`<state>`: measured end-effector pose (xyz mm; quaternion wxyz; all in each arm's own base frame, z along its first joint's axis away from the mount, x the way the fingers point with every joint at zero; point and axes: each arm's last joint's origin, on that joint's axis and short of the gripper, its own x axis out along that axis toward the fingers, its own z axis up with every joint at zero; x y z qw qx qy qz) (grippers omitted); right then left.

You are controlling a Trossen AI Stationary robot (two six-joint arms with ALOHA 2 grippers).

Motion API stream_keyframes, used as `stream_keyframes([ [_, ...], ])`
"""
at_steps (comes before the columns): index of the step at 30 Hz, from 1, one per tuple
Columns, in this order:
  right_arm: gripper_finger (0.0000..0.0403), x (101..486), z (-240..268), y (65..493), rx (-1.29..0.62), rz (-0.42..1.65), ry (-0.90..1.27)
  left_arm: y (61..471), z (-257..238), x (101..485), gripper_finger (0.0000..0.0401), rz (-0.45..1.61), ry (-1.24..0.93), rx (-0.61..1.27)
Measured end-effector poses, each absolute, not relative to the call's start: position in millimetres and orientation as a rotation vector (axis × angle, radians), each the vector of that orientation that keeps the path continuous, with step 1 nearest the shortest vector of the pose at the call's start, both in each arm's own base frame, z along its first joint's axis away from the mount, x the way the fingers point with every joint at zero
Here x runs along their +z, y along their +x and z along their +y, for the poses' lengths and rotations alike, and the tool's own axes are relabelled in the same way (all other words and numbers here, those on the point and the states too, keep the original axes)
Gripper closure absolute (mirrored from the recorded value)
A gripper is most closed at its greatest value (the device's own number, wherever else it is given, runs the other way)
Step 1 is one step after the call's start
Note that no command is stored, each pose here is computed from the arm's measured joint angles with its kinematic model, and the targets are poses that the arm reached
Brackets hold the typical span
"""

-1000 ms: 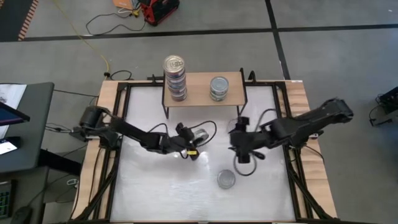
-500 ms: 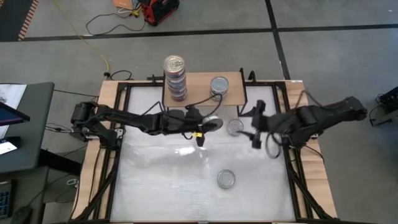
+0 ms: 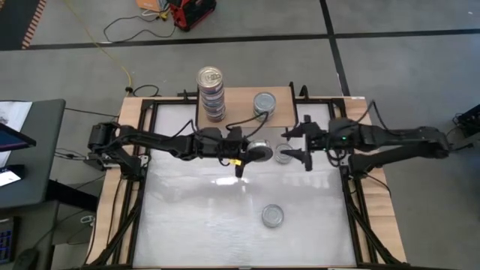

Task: Stack canned seafood by type on shelf
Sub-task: Stack the green tuna can on top of the green tuna can

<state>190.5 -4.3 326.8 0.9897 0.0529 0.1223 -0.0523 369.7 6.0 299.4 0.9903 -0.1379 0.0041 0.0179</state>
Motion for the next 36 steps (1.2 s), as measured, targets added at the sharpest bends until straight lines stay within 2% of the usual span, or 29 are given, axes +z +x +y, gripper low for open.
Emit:
stream_keyframes([
  [6, 0.0085, 323.0, -5.0, 212.5, -0.037, 0.211, 0.086, 369.7, 6.0, 299.0, 0.0278, 0.011, -0.265, 0.045],
  [22, 0.009, 316.4, -8.2, 240.7, -0.022, 0.145, 0.082, 369.8, 5.5, 300.5, 0.0282, -0.002, -0.236, 0.017],
  [29, 0.0145, 321.1, -7.4, 240.7, 0.0, 0.1, 0.098, 369.9, 4.2, 300.5, 0.0278, 0.001, -0.232, -0.004],
  [36, 0.0234, 314.1, -7.0, 247.9, 0.015, 0.129, 0.148, 369.8, 4.3, 300.1, 0.0283, 0.003, -0.205, -0.007],
])
